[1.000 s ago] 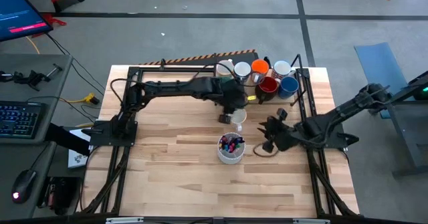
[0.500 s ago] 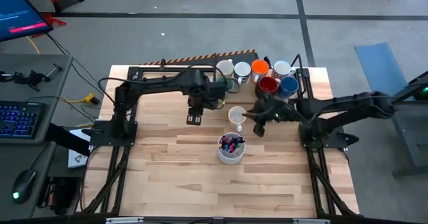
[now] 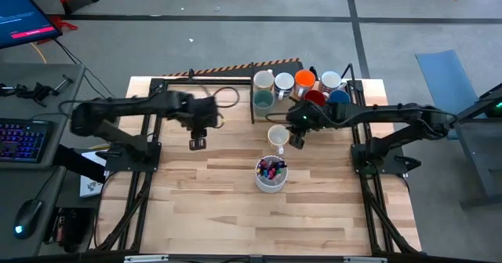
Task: Place coffee mugs
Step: Put the orange patterned mug on the shelf
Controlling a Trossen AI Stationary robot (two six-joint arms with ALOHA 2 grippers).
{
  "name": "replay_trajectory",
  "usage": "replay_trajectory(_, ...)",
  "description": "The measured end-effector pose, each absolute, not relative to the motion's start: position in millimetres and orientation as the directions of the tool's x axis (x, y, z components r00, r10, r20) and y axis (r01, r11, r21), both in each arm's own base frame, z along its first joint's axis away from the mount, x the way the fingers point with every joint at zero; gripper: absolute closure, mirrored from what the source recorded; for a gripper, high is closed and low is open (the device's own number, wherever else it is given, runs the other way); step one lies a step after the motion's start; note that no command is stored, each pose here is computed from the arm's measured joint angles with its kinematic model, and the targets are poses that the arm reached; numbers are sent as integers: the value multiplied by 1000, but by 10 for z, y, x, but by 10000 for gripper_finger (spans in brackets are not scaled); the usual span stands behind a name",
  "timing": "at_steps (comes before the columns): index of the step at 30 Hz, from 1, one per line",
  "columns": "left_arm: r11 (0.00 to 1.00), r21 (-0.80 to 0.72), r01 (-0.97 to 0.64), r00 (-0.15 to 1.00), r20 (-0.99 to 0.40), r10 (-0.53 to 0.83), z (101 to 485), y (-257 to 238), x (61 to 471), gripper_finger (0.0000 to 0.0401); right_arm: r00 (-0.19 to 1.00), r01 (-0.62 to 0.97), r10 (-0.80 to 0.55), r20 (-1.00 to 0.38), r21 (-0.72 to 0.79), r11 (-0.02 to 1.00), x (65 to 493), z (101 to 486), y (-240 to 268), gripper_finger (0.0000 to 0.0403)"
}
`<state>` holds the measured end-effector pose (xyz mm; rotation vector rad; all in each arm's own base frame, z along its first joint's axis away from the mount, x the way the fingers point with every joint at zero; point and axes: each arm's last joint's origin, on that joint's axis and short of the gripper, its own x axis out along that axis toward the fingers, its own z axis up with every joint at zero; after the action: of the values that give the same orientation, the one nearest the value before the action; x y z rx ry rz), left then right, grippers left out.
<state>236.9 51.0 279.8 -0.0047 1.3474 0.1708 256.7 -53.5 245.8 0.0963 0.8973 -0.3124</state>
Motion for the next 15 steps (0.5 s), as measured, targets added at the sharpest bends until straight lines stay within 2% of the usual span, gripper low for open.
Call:
replay_trajectory(7, 975, 88, -203, 465, -868, 175, 2580, 368, 1810, 298, 498, 312, -226, -837, -71, 947, 2733, 2475, -734, 327)
replay_trajectory(12, 972, 63, -227, 687, -697, 206, 2421, 318, 1651, 298, 452, 273, -166, -877, -42, 961, 2858, 2444, -786, 327)
replay_trajectory(15, 972, 59, -229, 748, -628, 214, 2335, 308, 1619, 298, 443, 259, -160, -882, -45, 965, 2900, 2418, -795, 327)
